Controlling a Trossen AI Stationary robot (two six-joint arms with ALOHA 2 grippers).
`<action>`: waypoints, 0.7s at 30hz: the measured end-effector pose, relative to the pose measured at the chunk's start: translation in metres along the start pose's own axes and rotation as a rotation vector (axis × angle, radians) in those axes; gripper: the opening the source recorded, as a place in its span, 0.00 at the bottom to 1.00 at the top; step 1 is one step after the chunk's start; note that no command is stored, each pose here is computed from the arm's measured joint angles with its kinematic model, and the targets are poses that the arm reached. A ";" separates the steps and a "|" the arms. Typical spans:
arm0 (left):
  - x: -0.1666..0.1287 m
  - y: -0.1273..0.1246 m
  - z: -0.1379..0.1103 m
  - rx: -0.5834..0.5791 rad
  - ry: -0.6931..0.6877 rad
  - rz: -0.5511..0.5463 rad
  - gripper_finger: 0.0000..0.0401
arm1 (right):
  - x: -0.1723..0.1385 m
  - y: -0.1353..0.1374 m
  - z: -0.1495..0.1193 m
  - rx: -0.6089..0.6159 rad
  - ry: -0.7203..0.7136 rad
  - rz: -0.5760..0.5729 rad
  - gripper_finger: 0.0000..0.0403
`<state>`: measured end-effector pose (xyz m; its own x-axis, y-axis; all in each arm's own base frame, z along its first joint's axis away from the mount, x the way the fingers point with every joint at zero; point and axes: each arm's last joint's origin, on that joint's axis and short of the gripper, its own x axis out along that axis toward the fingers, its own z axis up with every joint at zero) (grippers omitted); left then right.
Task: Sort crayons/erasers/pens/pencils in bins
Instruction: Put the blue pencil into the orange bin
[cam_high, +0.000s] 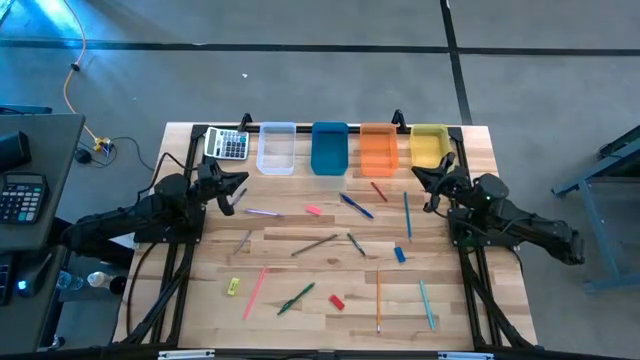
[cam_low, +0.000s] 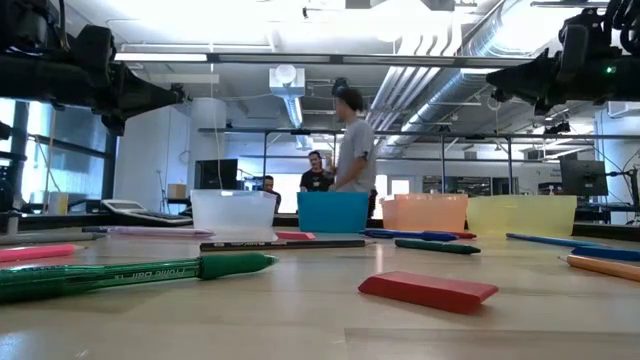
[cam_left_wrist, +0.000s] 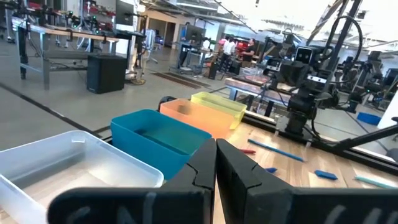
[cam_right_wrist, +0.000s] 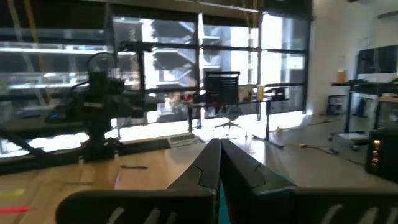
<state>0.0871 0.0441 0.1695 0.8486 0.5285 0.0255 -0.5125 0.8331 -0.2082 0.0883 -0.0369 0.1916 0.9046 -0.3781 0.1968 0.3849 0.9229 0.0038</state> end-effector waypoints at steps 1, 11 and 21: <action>0.000 0.000 0.000 0.000 0.000 0.000 0.00 | 0.001 0.000 0.001 0.006 0.011 0.002 0.00; 0.000 0.000 0.000 0.015 0.001 -0.001 0.00 | 0.017 -0.001 0.012 0.102 0.378 -0.137 0.00; 0.000 0.000 0.000 0.030 0.005 -0.015 0.00 | 0.031 0.007 0.019 0.260 0.721 -0.283 0.00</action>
<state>0.0874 0.0437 0.1693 0.8566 0.5154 0.0237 -0.5036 0.8453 -0.1785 0.1157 -0.0404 0.2159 0.7091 -0.4710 -0.5247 0.6416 0.7396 0.2032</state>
